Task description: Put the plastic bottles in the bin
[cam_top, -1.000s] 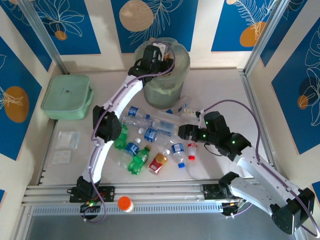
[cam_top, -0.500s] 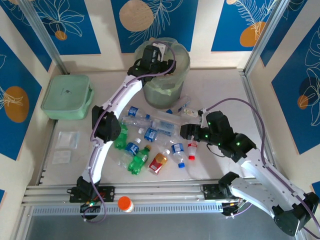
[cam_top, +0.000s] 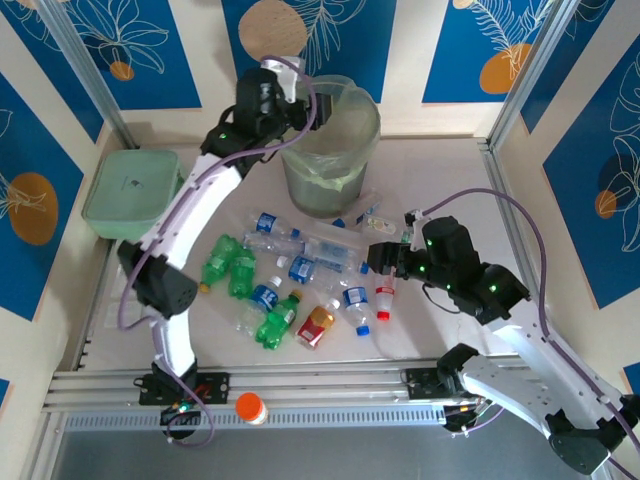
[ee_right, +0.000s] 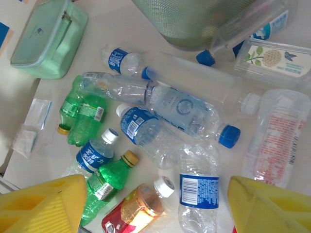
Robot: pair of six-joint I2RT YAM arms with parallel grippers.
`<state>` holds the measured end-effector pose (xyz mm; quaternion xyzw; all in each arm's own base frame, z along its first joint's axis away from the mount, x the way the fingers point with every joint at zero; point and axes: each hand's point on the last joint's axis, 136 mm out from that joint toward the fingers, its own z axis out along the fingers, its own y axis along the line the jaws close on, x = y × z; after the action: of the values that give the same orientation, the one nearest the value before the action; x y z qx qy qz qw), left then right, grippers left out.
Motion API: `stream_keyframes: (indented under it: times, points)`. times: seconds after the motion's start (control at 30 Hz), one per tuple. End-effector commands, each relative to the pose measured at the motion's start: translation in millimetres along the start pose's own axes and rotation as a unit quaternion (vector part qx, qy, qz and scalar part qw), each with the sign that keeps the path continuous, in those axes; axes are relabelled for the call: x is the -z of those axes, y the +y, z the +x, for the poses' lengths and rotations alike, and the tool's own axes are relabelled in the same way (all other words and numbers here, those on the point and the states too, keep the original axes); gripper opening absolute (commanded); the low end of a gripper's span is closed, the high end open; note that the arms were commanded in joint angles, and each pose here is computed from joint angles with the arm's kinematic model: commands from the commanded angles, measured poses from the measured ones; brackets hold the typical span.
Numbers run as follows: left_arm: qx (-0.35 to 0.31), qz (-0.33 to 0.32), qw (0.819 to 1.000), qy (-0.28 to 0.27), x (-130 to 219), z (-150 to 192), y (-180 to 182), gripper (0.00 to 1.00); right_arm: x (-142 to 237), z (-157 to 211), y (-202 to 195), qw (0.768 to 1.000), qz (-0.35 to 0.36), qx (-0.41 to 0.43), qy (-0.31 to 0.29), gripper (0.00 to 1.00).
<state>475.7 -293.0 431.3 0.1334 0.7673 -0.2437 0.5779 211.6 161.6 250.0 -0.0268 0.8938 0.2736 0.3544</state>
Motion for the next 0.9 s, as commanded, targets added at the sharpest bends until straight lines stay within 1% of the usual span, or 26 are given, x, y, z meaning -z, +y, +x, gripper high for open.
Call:
stream_keyframes:
  times: [0.0, 0.13, 0.27, 0.33, 0.4, 0.47, 0.53, 0.6, 0.67, 0.73, 0.8, 0.87]
  points:
    - [0.018, 0.010, 1.000, -0.014, 34.8, -5.1, -12.8, 0.78, 7.3, 7.4, -4.5, 1.000, 0.018, 0.007, 0.015, 0.76]
    - [0.043, 0.005, 0.999, 0.009, 74.4, 22.0, -16.3, 0.76, 4.9, 20.7, -5.7, 0.999, 0.019, 0.011, 0.040, 0.76]
    - [0.035, -0.007, 0.999, 0.037, 109.9, 53.0, -17.2, 0.75, -1.8, 37.0, -9.4, 0.996, 0.028, 0.010, 0.079, 0.73]
    - [0.038, -0.003, 0.997, 0.063, 123.3, 74.8, -16.5, 0.75, -4.6, 45.1, -10.2, 0.995, 0.032, 0.014, 0.097, 0.72]
    - [0.044, 0.008, 0.994, 0.099, 136.9, 103.6, -16.8, 0.75, -6.8, 52.4, -10.5, 0.993, 0.037, 0.020, 0.113, 0.72]
    - [0.035, 0.017, 0.991, 0.129, 149.8, 126.2, -16.0, 0.76, -8.7, 58.2, -12.5, 0.991, 0.043, 0.023, 0.126, 0.72]
    - [0.024, 0.004, 0.986, 0.164, 164.9, 145.8, -8.8, 0.77, -10.3, 60.3, -22.0, 0.990, 0.064, 0.020, 0.126, 0.73]
    - [0.022, 0.004, 0.983, 0.182, 178.1, 161.8, -5.7, 0.77, -13.0, 60.0, -33.1, 0.989, 0.080, 0.001, 0.126, 0.73]
    - [0.021, 0.003, 0.981, 0.194, 189.2, 172.4, -2.7, 0.77, -17.1, 57.6, -39.9, 0.988, 0.077, -0.029, 0.128, 0.73]
    - [0.016, -0.017, 0.980, 0.198, 197.6, 180.2, 6.5, 0.77, -23.2, 53.4, -50.4, 0.986, 0.080, -0.060, 0.131, 0.73]
    - [0.014, -0.050, 0.981, 0.187, 204.0, 181.7, 19.6, 0.78, -29.7, 49.1, -62.5, 0.983, 0.095, -0.078, 0.136, 0.73]
    - [0.004, -0.061, 0.983, 0.174, 209.4, 181.3, 25.8, 0.78, -36.5, 45.3, -74.5, 0.979, 0.112, -0.091, 0.144, 0.73]
